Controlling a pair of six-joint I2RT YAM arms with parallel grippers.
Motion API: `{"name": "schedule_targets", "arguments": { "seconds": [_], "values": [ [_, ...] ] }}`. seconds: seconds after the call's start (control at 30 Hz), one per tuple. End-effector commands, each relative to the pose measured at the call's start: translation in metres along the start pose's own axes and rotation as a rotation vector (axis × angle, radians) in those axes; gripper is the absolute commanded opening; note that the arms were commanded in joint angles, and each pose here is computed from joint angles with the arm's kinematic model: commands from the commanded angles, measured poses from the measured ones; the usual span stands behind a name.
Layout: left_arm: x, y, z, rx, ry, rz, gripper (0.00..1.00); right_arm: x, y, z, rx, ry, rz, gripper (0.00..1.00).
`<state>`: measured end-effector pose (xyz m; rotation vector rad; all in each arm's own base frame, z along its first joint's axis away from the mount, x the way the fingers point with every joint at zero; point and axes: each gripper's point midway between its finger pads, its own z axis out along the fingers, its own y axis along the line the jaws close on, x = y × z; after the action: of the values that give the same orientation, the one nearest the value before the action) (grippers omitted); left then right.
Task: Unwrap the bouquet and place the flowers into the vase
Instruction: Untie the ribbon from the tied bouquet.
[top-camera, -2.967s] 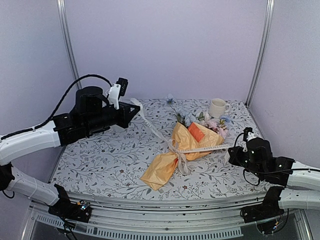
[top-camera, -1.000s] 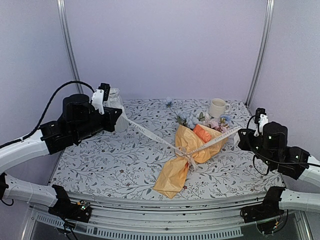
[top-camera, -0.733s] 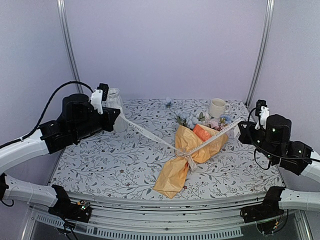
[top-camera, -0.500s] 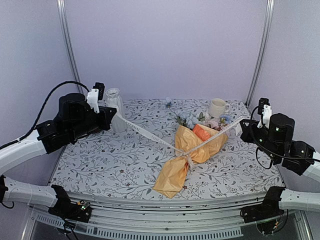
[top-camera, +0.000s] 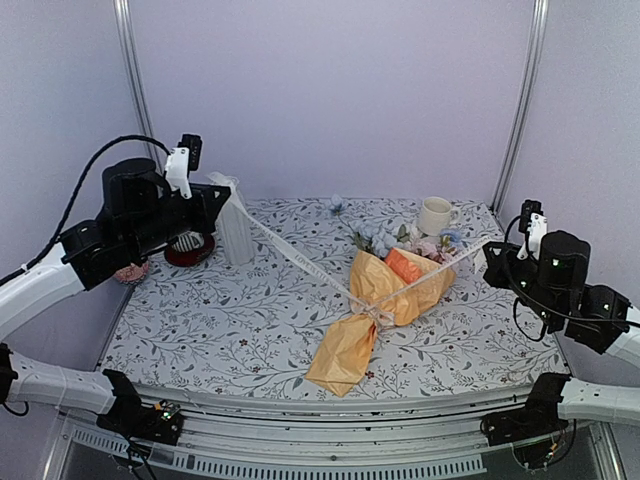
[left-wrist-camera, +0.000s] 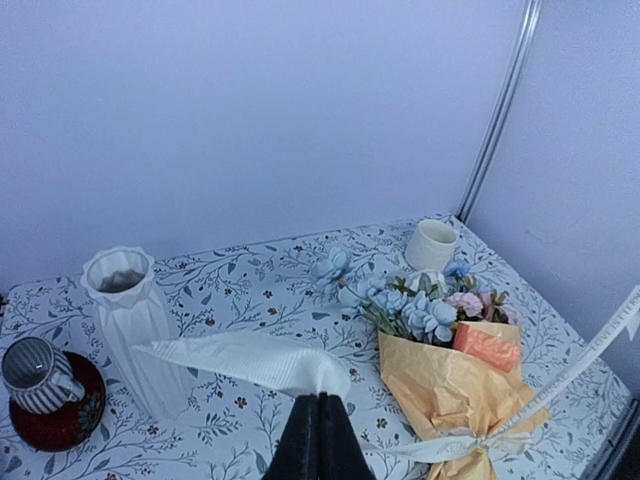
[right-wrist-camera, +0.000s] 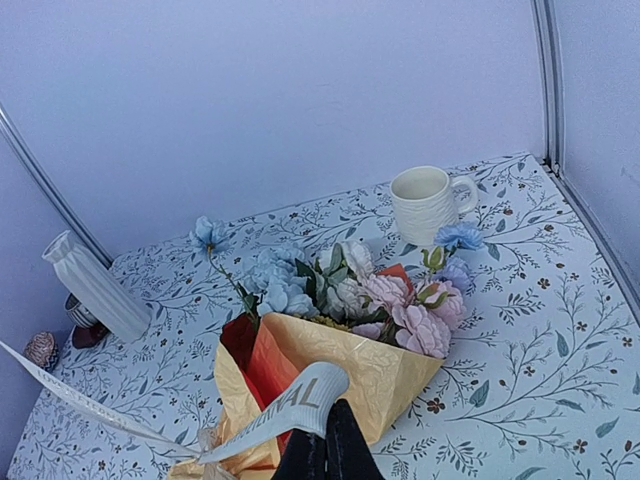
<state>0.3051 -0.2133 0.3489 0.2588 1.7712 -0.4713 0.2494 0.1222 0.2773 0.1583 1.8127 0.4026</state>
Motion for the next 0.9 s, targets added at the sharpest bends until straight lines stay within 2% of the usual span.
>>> {"name": "schedule_targets", "arguments": {
  "seconds": [0.0,0.3,0.57,0.87],
  "values": [
    [-0.029,0.004,-0.006,-0.024,-0.059,0.034,0.0,0.005,-0.011,-0.002,0.038,-0.004,0.02,0.03],
    [-0.038,0.021,-0.015,-0.119,-0.077,0.055,0.0,0.009,-0.015,-0.001,0.053,0.003,0.027,0.03],
    [-0.018,0.033,-0.015,-0.16,-0.038,0.046,0.0,-0.025,-0.008,-0.01,0.05,-0.062,0.015,0.03],
    [-0.026,0.055,-0.028,-0.251,-0.047,0.053,0.0,-0.054,-0.005,-0.021,0.056,-0.114,-0.006,0.03]
  ]
}}
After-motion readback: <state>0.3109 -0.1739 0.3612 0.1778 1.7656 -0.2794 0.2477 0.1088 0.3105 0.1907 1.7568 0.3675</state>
